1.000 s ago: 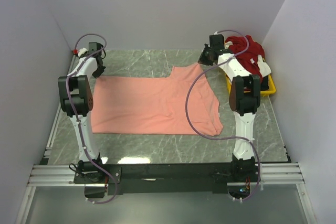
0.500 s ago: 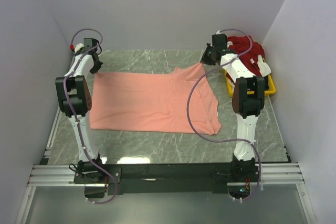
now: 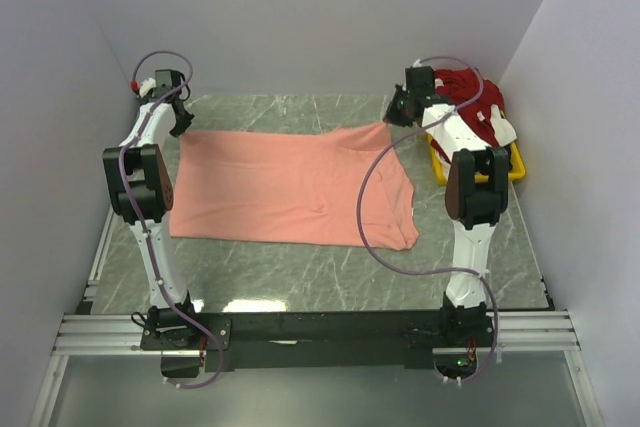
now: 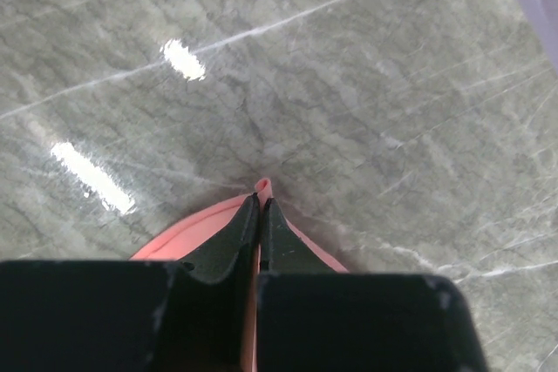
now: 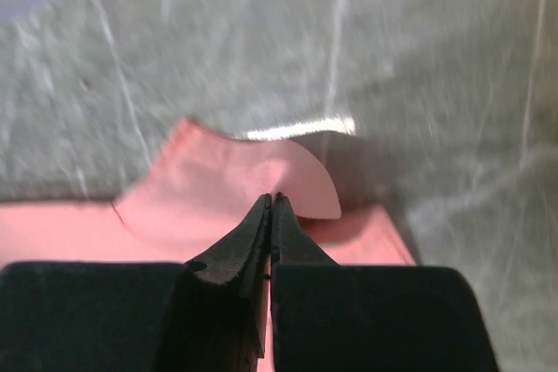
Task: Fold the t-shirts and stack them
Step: Fold the tshirt
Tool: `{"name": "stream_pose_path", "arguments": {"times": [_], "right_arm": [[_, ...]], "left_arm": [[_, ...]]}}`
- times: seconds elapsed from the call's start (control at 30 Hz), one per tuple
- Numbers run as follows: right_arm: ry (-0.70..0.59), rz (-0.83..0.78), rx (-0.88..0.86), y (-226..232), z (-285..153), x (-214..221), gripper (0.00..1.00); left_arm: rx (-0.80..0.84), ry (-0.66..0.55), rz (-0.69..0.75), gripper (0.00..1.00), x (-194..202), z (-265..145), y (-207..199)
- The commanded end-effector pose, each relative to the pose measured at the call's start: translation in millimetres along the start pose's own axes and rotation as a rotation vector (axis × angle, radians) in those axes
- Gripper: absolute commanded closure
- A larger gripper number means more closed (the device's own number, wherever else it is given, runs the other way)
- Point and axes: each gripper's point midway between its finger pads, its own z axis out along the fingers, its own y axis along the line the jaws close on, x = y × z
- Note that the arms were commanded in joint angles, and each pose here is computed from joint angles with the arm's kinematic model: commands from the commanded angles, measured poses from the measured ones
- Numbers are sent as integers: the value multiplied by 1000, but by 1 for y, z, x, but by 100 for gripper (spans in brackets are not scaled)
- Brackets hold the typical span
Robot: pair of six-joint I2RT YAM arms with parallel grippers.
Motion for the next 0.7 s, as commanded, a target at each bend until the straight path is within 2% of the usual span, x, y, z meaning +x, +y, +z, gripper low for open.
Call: {"name": "stream_pose_path", "arguments": {"times": [0.0, 0.13, 0.43, 0.67], "right_arm": [[-73, 8, -26, 4, -36, -14, 100], [-34, 32, -9, -9, -47, 18, 100], [-65, 51, -20, -6, -97, 44, 100], [-28, 46, -9, -15, -109, 82, 100]], "left_arm": [[45, -70, -32, 99, -27, -27, -5], [47, -76, -42, 99, -20, -38, 6], [64, -72, -72, 99, -13, -61, 24], [89, -62, -81, 99, 4, -72, 36]]}}
